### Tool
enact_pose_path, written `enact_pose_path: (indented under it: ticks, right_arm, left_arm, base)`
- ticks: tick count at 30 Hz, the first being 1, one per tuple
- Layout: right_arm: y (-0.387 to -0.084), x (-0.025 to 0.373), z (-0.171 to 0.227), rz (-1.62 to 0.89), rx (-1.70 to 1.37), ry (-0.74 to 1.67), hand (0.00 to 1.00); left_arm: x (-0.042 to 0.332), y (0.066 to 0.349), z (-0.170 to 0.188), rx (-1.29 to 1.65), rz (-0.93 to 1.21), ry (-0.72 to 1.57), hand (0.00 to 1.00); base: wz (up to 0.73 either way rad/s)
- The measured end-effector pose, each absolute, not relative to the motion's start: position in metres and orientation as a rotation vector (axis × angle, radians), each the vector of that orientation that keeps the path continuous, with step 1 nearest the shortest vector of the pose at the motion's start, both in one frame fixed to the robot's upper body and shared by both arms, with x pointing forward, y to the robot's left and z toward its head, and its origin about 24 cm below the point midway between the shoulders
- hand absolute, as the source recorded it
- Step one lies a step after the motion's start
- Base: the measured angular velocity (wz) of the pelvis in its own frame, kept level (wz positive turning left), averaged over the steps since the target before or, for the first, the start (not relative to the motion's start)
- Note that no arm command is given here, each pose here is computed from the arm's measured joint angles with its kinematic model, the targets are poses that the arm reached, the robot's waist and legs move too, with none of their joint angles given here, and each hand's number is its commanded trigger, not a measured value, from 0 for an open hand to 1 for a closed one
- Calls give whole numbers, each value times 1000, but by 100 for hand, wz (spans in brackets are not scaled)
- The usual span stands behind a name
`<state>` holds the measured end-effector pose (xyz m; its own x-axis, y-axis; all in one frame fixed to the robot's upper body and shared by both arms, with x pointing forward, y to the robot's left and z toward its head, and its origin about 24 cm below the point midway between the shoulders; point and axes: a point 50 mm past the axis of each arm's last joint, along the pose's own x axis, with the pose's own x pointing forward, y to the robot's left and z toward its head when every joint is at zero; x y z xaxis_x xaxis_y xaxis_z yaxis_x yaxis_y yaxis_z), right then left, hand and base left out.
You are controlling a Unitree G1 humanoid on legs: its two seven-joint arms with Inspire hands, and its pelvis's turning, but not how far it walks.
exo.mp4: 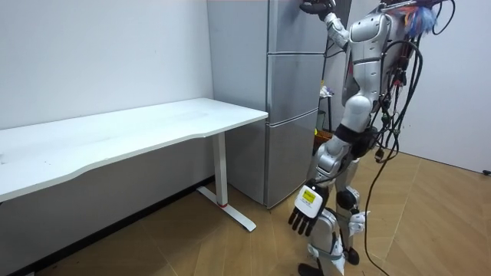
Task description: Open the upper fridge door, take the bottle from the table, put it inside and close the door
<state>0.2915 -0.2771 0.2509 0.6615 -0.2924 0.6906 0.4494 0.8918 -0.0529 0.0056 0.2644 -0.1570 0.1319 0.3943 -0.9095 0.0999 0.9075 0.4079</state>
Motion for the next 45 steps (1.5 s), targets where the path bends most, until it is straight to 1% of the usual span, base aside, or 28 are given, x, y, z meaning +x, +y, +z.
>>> enact_pose_path:
  ticks: [10, 23, 26, 29, 33, 41, 45]
  right_arm:
    - [-281, 299, 238, -492, -445, -675, 0]
    - [-294, 312, 216, -523, -514, -543, 0]
    - [-292, 315, 211, -511, -520, -517, 0]
    - [-292, 316, 208, -507, -507, -500, 0]
    - [-294, 317, 207, -501, -404, -487, 0]
    - [-292, 315, 211, -506, -380, -498, 0]
    - [-292, 310, 215, -501, -276, -513, 0]
  left_arm:
    - [6, 267, -156, 441, 194, 1456, 0]
    - [4, 269, -156, 434, 158, 1505, 0]
    - [2, 270, -156, 436, 160, 1514, 0]
    - [3, 271, -155, 442, 160, 1513, 0]
    - [2, 270, -156, 456, 146, 1514, 0]
    - [3, 269, -155, 453, 147, 1503, 0]
    - [1, 269, -155, 458, 159, 1483, 0]
  base:
    - [4]
    - [1]
    - [0]
    - [3]
    - [5]
    - [0]
    - [-1]
